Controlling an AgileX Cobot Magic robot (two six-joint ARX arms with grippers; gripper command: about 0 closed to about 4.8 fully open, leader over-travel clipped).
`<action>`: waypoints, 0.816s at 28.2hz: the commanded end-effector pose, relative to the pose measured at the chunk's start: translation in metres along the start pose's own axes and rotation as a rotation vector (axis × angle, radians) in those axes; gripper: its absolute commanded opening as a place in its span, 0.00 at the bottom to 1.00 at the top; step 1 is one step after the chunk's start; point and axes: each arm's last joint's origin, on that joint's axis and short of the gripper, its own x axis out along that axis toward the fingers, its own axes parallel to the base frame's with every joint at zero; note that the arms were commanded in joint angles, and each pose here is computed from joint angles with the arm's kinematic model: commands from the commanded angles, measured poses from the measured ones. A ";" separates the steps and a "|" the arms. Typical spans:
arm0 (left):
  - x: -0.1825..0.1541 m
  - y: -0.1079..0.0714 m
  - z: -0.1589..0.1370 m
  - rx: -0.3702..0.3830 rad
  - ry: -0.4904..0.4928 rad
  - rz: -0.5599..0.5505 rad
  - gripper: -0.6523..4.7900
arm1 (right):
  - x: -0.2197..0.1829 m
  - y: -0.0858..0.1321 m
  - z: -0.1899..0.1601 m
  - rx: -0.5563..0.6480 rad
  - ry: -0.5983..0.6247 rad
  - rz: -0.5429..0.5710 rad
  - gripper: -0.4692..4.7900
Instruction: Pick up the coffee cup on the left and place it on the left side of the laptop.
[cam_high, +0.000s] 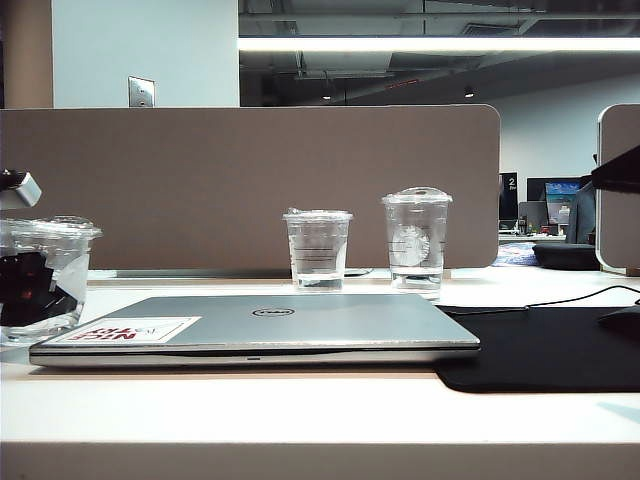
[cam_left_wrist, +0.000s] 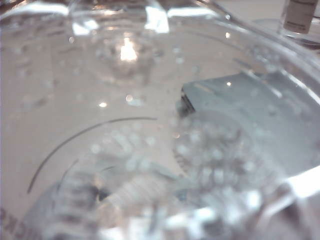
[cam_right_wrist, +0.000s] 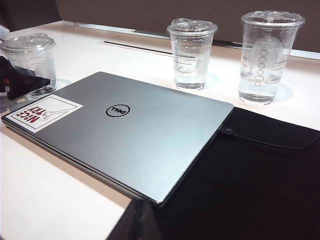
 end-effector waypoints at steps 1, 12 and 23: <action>0.000 0.000 -0.002 0.000 0.020 0.008 0.56 | 0.000 0.000 0.000 0.001 -0.014 0.001 0.08; 0.003 0.001 -0.003 -0.001 0.023 0.005 0.59 | 0.000 0.000 0.000 0.001 -0.014 0.001 0.08; 0.004 0.001 -0.003 -0.042 0.016 -0.021 1.00 | 0.000 0.000 0.000 0.001 -0.014 0.001 0.08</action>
